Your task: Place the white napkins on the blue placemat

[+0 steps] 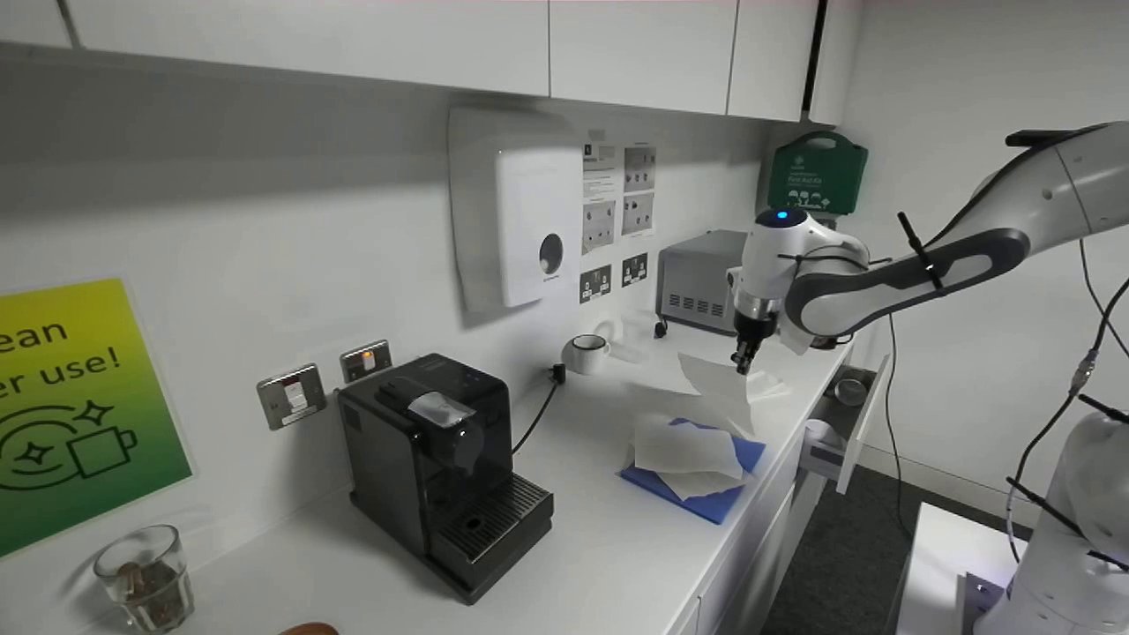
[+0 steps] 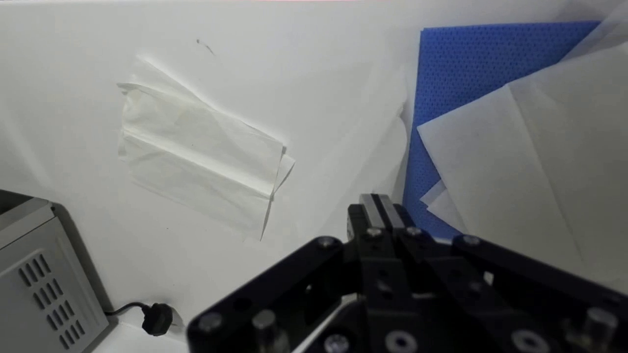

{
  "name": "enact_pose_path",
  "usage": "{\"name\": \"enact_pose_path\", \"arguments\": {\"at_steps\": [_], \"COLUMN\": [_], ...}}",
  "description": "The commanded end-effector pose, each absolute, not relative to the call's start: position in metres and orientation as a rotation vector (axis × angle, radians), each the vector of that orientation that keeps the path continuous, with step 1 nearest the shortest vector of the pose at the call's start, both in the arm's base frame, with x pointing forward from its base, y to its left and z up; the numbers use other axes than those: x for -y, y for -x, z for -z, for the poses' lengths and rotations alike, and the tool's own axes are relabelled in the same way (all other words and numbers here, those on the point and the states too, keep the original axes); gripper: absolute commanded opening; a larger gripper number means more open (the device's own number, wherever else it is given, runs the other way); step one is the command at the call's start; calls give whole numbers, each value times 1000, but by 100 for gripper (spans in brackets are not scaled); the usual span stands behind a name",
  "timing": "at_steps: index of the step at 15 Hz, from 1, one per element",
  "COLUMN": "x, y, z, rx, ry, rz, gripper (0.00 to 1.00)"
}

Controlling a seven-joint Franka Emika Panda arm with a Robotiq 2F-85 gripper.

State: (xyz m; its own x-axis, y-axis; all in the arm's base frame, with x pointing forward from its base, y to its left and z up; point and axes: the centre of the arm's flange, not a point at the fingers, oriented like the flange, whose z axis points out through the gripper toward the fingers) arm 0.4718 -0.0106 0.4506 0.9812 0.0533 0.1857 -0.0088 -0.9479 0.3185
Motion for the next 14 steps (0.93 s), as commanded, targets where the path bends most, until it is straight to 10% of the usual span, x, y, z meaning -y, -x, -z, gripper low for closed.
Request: {"name": "enact_pose_path", "arguments": {"at_steps": [1,14], "x": [-12,-85], "y": [-458,-445], "z": [-472,-483], "rx": [-9,-189], "ry": [-2776,-2714], "rz": [-299,-239], "gripper": [0,0]}}
